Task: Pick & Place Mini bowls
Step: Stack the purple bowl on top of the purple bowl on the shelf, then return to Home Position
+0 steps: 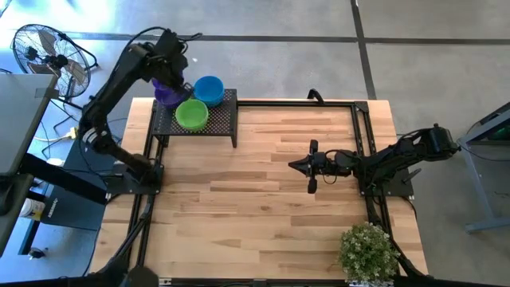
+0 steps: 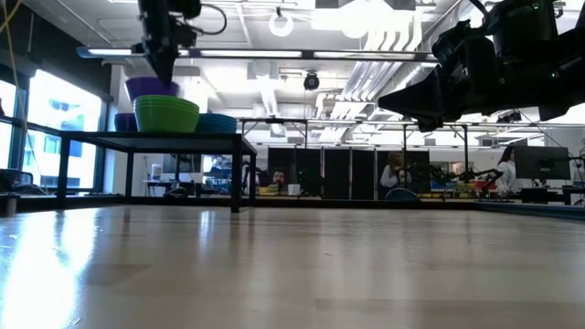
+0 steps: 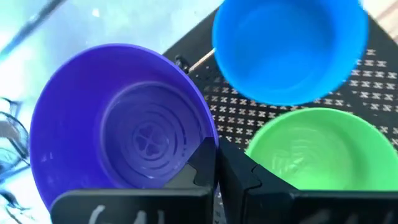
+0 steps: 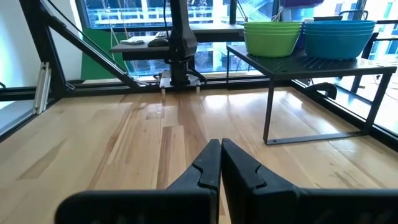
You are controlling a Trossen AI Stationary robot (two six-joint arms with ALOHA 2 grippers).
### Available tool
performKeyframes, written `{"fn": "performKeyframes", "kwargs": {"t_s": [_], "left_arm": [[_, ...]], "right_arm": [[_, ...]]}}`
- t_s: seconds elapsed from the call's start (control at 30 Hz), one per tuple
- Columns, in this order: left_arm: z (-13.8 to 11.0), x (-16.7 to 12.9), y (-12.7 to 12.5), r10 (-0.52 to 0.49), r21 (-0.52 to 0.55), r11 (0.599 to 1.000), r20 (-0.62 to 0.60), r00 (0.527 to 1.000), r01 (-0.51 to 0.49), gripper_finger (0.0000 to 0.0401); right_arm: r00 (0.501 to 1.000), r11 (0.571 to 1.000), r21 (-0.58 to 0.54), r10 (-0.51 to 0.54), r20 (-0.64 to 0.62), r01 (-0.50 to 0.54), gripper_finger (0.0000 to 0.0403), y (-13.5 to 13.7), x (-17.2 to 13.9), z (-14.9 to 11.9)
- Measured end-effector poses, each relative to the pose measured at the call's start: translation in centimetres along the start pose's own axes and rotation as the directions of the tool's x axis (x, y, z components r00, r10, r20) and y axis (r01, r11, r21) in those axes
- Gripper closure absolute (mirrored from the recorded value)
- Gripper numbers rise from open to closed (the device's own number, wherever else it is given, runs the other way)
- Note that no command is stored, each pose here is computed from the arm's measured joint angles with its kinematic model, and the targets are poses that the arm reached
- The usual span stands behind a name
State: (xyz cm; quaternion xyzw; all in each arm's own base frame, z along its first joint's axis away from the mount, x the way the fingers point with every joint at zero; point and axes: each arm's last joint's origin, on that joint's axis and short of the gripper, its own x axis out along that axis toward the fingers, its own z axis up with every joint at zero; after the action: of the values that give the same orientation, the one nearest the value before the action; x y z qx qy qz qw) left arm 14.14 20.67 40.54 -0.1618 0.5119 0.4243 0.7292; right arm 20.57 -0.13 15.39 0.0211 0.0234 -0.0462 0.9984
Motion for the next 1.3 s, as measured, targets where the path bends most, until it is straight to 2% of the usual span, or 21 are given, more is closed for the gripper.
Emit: {"fn": "performKeyframes", "kwargs": {"t_s": [0.27,0.47,0.77,0.9,1.07,1.3], "left_arm": [[0.7,2.6,0.6,-0.02,-0.042,0.999,-0.087,0.996,0.017,0.0401],[-0.2,4.7,0.2,-0.015,-0.044,0.999,-0.162,0.987,0.008,0.0401],[-0.6,6.4,-0.1,-0.007,-0.025,1.0,-0.185,0.983,0.002,0.0397],[-0.8,6.4,-0.1,-0.005,-0.027,1.0,-0.198,0.98,-0.001,0.0371],[-0.9,6.2,-0.1,0.003,-0.02,1.0,-0.202,0.979,-0.007,0.0319],[-1.5,3.9,0.2,0.025,-0.003,1.0,-0.124,0.992,-0.025,0.0269]], "right_arm": [[1.0,1.0,-0.001,0.0,-0.009,0.0,0.0401,0.0,0.0,-0.1],[1.0,1.0,-0.002,0.0,-0.019,0.0,0.0402,0.0,0.0,-0.2],[1.0,1.0,-0.003,0.0,-0.019,0.0,0.0401,0.0,0.0,-0.2],[1.0,1.0,-0.003,0.0,-0.019,0.0,0.0402,0.0,0.0,-0.2],[1.0,1.0,-0.005,0.0,-0.019,0.0,0.0401,0.0,0.0,-0.2],[1.0,1.0,-0.004,0.0,-0.019,0.0,0.0401,0.0,0.0,-0.2]]}}
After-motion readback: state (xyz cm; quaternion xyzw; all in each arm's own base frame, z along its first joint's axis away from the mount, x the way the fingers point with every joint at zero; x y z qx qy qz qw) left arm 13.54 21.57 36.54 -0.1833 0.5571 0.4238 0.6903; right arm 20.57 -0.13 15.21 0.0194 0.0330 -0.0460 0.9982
